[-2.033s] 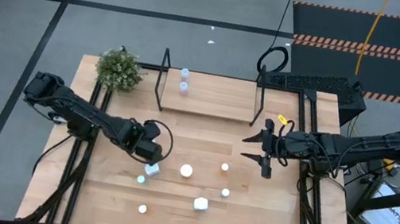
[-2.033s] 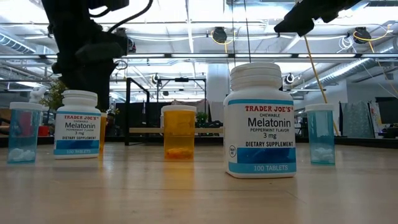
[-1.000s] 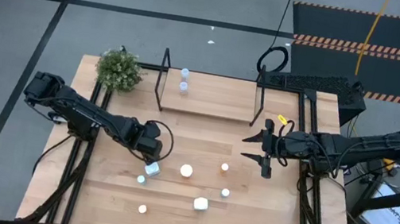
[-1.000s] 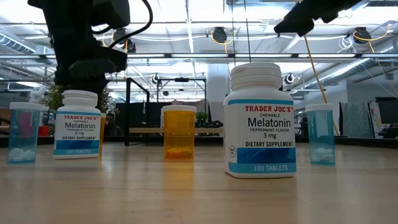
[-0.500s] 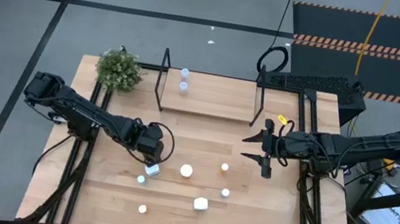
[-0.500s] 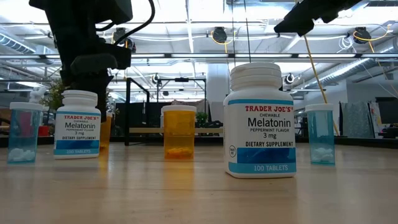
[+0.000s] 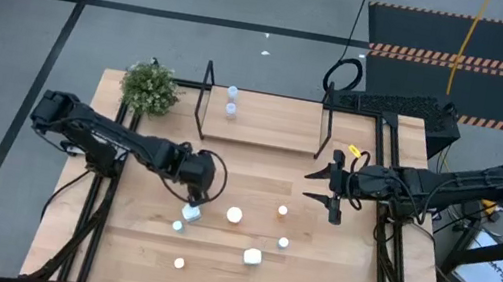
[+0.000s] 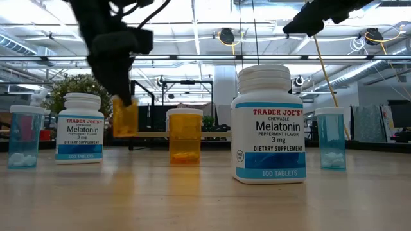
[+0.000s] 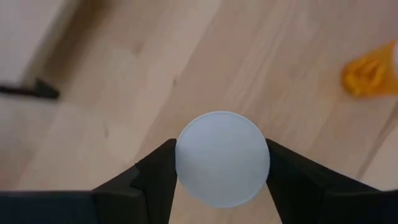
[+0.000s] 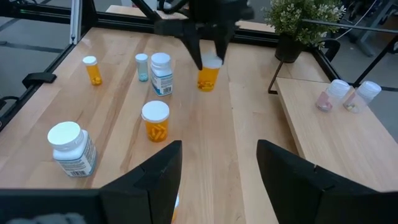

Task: Pick and place medicine bottles onto shelf by color
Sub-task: Put the left large orange pill bottle on the shelf

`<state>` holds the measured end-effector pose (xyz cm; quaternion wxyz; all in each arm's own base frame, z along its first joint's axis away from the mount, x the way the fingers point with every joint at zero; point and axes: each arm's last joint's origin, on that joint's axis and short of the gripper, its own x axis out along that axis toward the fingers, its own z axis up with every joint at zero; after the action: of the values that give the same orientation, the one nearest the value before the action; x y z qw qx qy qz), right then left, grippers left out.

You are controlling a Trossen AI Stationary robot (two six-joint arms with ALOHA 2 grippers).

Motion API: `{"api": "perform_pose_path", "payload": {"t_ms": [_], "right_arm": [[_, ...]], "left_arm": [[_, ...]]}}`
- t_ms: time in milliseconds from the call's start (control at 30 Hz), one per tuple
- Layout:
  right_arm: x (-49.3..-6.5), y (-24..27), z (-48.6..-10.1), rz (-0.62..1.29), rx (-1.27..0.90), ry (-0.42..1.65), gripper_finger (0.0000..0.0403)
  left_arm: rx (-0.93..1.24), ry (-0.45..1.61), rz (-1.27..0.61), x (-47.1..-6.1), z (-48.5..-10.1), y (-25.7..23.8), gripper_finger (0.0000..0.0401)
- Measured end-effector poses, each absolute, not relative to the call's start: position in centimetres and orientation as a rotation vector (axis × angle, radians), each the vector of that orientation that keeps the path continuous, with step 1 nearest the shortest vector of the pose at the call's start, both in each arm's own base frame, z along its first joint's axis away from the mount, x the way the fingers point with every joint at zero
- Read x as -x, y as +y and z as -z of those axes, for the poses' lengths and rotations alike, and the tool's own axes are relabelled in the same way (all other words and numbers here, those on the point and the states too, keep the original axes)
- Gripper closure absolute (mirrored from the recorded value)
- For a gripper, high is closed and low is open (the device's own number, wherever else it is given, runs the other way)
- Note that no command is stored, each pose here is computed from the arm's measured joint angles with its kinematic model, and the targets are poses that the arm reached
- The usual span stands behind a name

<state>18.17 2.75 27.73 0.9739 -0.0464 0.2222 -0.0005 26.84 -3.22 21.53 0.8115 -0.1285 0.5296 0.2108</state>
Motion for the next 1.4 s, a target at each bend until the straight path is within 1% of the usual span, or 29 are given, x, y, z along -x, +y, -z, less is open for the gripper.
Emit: {"api": "perform_pose_path", "payload": {"t_ms": [167,400,533,700,933,1167,1267,1400], "right_arm": [[-18.2,2.7,-27.7,0.0,0.101,0.448,0.02],[-18.2,2.7,-27.8,0.002,0.185,0.44,0.02],[-18.2,2.5,-27.8,0.054,0.25,0.443,0.02],[-18.2,2.2,-27.9,0.119,0.334,0.45,0.02],[-18.6,1.5,-28.6,0.145,0.427,0.389,0.02],[-18.8,0.8,-29.2,0.18,0.475,0.333,0.02],[-18.8,0.6,-29.2,0.194,0.47,0.337,0.02],[-18.8,0.4,-29.2,0.204,0.463,0.342,0.02]], "left_arm": [[0.219,1.056,-0.378,-28.5,-24.8,-1.5,0.0178],[0.078,0.87,-0.325,-30.4,-31.7,1.8,0.0187],[0.013,0.784,-0.346,-30.5,-35.4,4.1,0.0186],[-0.013,0.749,-0.414,-29.6,-38.0,7.0,0.0186],[0.025,0.722,-0.453,-28.5,-39.6,9.9,0.0185],[0.021,0.692,-0.488,-28.1,-39.9,11.8,0.0185],[0.013,0.69,-0.508,-28.6,-39.5,12.9,0.0185],[0.025,0.715,-0.509,-29.9,-37.8,15.0,0.0185]]}}
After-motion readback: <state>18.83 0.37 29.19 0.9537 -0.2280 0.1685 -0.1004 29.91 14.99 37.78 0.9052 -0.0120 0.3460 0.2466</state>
